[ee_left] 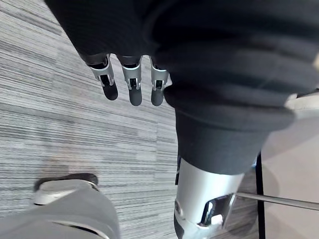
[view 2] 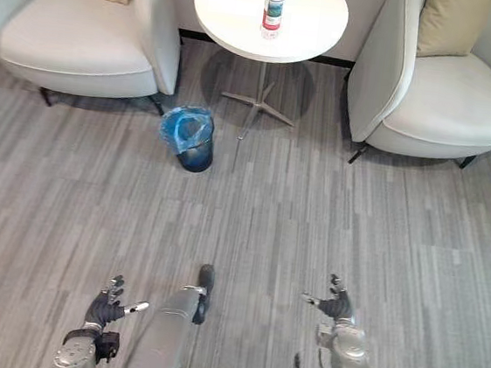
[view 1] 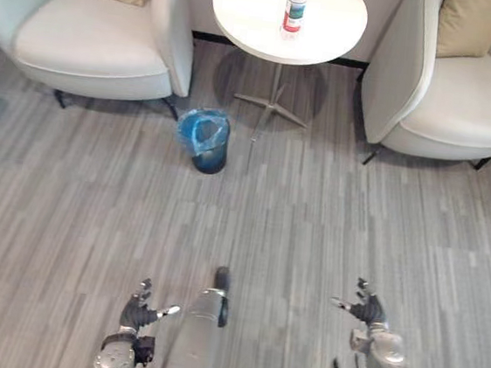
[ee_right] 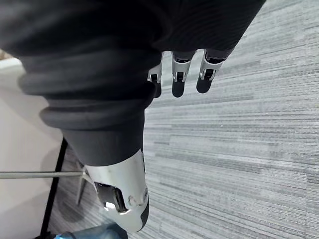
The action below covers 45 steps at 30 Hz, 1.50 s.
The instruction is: Gather rubbish on tea table into small bin, then transfer packed bag to large trash can.
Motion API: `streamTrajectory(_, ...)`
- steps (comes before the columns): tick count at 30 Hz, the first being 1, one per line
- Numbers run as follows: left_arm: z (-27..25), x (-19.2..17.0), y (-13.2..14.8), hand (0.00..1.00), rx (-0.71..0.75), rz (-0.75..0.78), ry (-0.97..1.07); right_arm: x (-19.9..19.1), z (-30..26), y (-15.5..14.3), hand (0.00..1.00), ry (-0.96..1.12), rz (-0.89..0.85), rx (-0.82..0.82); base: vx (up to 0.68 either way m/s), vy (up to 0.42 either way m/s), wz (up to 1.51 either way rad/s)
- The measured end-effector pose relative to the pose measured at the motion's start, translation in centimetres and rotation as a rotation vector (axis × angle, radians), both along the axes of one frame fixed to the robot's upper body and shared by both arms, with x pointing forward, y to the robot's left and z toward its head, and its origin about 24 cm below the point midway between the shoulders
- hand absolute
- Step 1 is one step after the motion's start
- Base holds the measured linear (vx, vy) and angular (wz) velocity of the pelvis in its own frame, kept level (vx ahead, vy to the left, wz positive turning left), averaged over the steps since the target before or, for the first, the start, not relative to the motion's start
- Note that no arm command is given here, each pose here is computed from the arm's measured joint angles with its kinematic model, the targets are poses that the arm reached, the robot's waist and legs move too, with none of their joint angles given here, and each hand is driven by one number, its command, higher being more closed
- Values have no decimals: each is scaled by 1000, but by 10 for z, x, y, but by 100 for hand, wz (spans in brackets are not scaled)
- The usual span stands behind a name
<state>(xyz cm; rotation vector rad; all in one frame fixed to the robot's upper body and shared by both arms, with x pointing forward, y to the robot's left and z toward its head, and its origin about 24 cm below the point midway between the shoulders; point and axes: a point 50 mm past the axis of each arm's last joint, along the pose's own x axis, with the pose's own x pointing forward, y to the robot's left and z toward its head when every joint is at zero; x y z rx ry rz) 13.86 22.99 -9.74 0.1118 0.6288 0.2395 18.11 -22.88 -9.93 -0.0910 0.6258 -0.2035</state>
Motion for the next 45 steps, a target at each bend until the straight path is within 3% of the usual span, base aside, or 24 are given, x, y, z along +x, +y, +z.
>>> streamTrajectory(9,-3,2,-9,0,-18,-14,5,-14,-4,-8,0,45,30,-46,699,-83,54)
streamTrajectory(18,-9,5,-21,0,-56,-10,18,22,22,0,0,-123,15,-36,523,-89,5)
streamTrajectory(24,-10,5,-23,0,-63,-7,17,11,23,-9,0,-126,-29,-61,284,134,-2)
streamTrajectory(34,-12,-3,-12,0,-19,-15,47,29,60,10,0,-315,82,-143,184,-20,8)
streamTrajectory(45,-25,-24,-26,0,-65,-26,120,42,81,35,0,-443,192,-168,62,-81,7)
